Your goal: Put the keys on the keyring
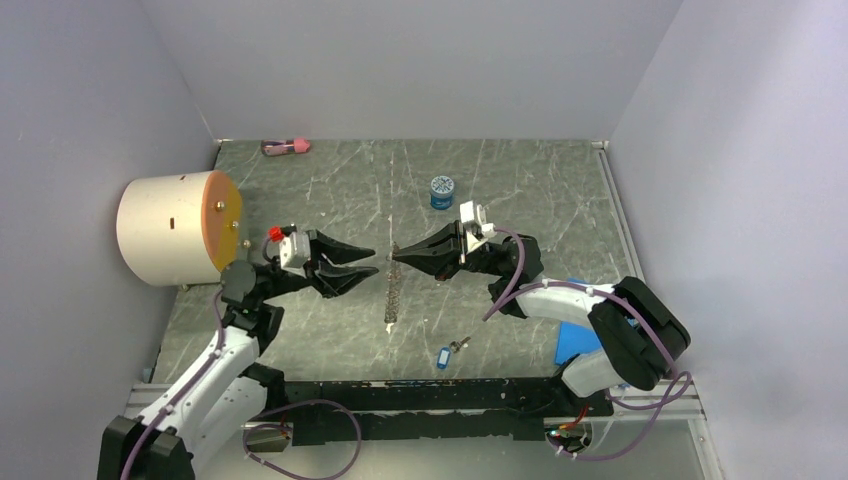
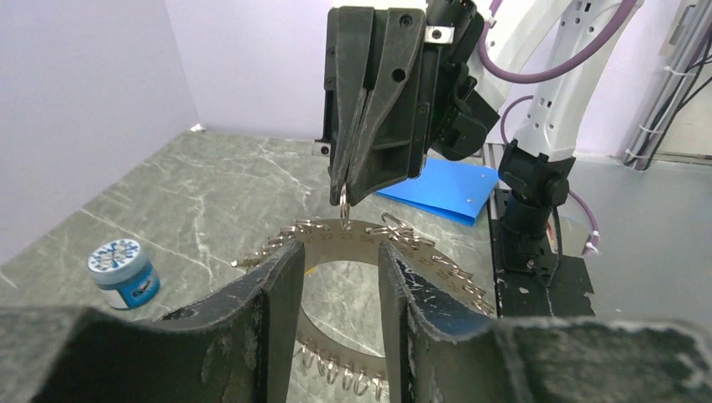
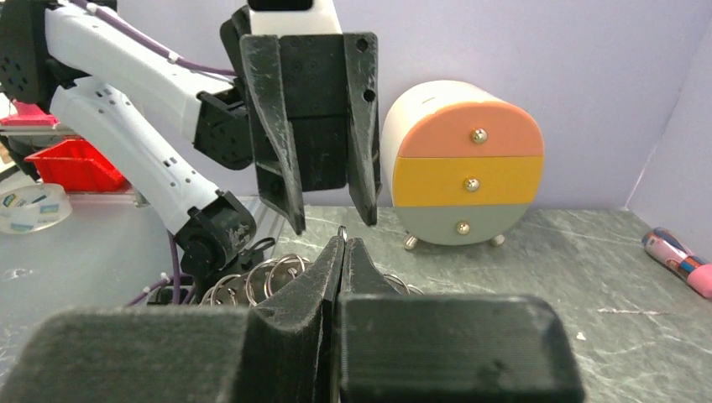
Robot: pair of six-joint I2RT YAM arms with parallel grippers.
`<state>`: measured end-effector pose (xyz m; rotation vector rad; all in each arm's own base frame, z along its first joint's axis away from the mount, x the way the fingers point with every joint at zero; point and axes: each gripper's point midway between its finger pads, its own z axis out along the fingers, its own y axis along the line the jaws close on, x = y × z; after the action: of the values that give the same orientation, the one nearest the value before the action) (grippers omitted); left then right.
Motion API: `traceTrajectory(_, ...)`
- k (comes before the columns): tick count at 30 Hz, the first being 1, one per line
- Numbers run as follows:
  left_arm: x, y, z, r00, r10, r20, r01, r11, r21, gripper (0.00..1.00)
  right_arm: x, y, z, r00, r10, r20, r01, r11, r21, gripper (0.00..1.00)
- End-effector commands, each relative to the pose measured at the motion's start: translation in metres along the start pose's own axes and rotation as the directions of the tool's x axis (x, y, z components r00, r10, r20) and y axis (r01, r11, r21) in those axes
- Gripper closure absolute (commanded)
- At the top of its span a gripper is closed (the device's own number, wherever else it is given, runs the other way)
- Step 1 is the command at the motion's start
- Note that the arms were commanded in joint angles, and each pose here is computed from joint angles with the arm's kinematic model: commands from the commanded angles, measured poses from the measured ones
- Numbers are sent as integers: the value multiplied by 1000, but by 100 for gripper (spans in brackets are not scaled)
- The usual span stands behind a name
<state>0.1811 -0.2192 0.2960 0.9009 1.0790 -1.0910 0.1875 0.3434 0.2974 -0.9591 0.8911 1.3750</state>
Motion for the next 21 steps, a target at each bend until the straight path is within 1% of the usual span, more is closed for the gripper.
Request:
traceTrajectory(1, -15, -7, 10, 999, 39, 31, -41, 997, 67, 58, -29, 3, 9, 995, -75, 68, 77, 997, -31, 100)
traceTrajectory(5, -11, -4, 17, 999, 32, 20, -34, 998, 55, 59, -28, 3, 9, 995, -72, 63, 74, 997, -35, 100)
traceTrajectory(12, -8, -7, 28, 1000, 30, 3, -31, 996, 84, 60, -27, 3, 9, 996, -72, 62, 74, 997, -37, 100)
traceTrajectory(18, -5, -2, 32, 1000, 30, -4, -29, 997, 68, 63, -27, 4, 9, 996, -70, 62, 72, 996, -43, 100)
traceTrajectory(21, -9, 2, 32, 999, 37, 7, -37, 999, 36, 63, -27, 5, 8, 996, -70, 63, 73, 996, -42, 100)
